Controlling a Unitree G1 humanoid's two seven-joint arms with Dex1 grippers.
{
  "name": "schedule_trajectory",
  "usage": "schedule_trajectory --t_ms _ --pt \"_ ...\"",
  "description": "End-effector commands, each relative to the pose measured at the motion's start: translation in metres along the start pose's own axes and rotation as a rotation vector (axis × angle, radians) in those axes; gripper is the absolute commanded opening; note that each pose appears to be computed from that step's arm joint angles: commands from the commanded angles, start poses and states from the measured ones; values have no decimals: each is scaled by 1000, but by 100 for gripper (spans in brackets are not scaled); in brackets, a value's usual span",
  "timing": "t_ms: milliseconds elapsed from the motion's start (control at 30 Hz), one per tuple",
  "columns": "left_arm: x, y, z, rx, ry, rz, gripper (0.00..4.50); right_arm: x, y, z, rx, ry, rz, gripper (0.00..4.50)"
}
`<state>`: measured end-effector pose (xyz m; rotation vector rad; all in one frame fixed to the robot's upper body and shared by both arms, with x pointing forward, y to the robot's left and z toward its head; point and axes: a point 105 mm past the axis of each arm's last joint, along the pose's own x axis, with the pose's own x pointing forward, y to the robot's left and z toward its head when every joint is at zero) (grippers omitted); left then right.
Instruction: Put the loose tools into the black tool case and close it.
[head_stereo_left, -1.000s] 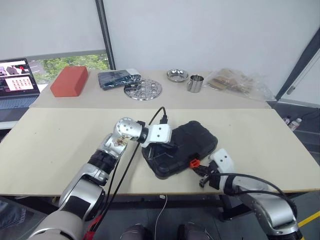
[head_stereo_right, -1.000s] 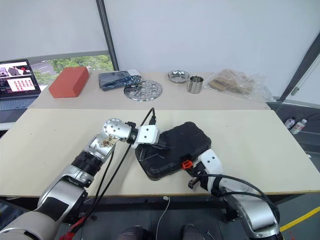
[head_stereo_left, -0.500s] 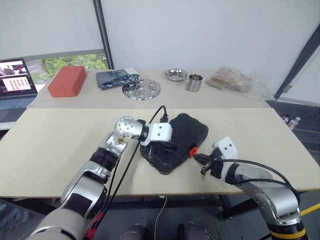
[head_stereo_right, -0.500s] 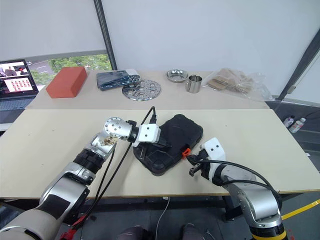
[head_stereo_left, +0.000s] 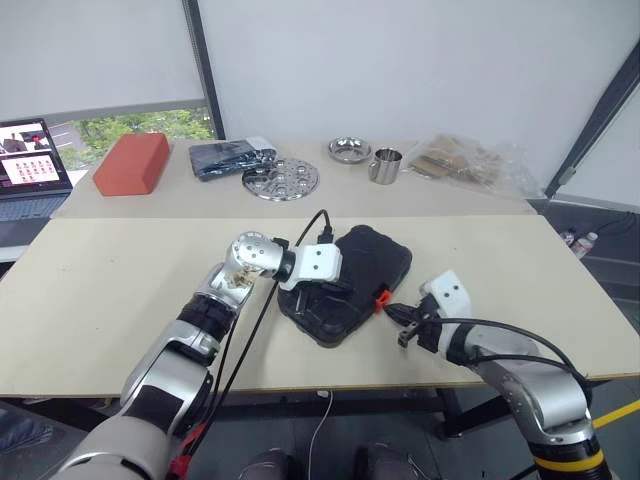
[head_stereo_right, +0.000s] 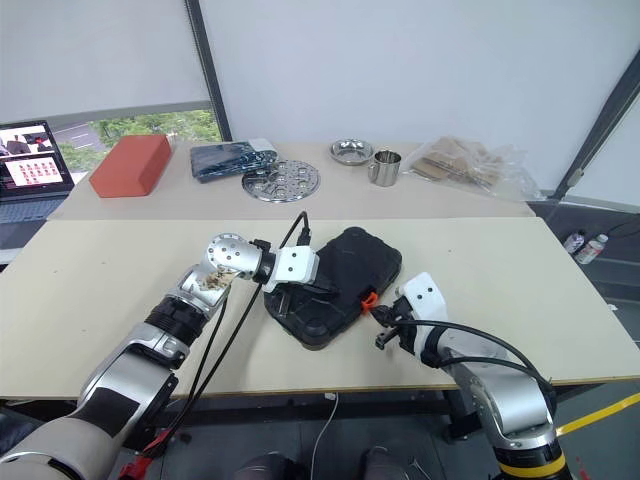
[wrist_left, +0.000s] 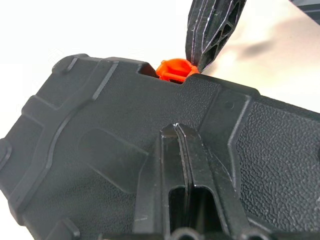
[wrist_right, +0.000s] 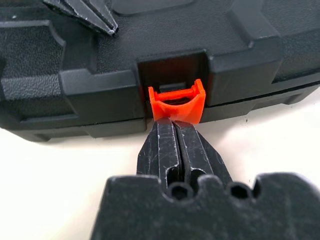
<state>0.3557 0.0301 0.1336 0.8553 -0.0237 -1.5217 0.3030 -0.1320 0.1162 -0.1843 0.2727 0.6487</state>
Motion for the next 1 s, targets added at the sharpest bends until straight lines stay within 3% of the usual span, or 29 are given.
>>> schedule_trajectory --t_ms 33,267,300,367,400,467,567,700,833,1000 --pt "11 -36 -40 -113 121 -126 1 3 -1 33 -81 -122 -14 4" --pt "-4 -29 -48 -169 136 -62 1 -16 0 23 -71 -72 25 4" --pt "-17 -24 -50 -236 122 -23 52 -28 -2 20 -72 -48 44 60" --pt "-43 -16 -50 -350 81 40 85 -51 -3 16 -93 -11 89 95" --pt "-57 -13 -50 -390 66 69 144 -62 -5 17 -105 -1 116 154" --pt "-92 -13 -49 -457 42 122 197 -86 -12 23 -117 11 170 210" --pt "-155 -24 -37 -565 -6 155 297 -122 -31 38 -122 49 229 309" --pt "-205 -43 -21 -659 16 184 442 -153 -47 57 -109 72 303 445" --pt "-229 -65 -7 -701 23 185 449 -165 -57 69 -116 81 367 450" --pt "-223 -71 -9 -694 14 251 449 -151 -62 71 -146 72 400 450"
